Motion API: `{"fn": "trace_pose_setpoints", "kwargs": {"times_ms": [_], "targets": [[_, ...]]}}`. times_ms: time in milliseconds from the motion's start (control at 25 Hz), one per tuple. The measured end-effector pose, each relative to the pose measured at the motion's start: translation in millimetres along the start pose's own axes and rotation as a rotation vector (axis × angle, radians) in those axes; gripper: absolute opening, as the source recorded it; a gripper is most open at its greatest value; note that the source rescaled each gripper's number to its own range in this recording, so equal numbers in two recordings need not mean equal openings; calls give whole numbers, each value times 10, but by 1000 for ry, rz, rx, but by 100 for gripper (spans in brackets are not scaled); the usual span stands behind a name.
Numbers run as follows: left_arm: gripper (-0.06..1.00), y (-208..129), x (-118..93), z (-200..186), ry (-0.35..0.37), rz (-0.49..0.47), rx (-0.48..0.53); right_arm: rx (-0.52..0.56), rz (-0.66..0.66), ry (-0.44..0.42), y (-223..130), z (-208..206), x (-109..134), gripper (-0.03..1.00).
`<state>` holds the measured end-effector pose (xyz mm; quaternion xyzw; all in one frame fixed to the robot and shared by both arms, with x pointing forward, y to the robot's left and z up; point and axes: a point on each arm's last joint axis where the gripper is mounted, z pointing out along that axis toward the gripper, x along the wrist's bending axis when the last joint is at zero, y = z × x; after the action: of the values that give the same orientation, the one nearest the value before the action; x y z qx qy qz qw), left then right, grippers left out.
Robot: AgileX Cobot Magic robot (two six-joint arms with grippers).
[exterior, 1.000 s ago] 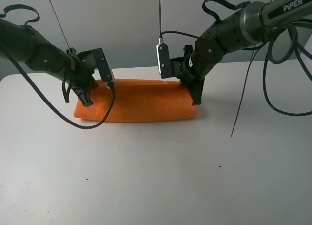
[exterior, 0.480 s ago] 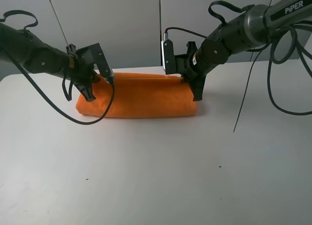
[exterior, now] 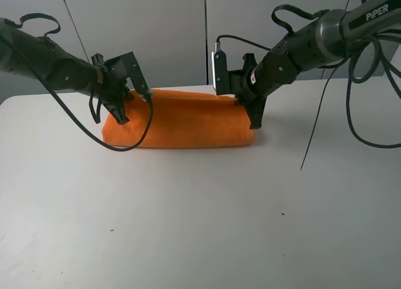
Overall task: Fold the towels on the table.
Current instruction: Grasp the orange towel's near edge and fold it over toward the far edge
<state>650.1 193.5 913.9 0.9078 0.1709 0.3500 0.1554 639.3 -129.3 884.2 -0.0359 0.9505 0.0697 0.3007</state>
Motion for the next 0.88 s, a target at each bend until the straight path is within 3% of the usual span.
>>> {"fn": "trace_pose_setpoints", "kwargs": {"times_ms": [640,720,880], "targets": [[2,-73,-113,145,-35,-6,21,1,-13,6,-4,54,32,1],[9,-90,-111,145,-38,-17,31,7,-15,11,-19,54,33,9],[43,-270,-47,140,-50,-50,109,78,0,59,-213,71,42,35]]}}
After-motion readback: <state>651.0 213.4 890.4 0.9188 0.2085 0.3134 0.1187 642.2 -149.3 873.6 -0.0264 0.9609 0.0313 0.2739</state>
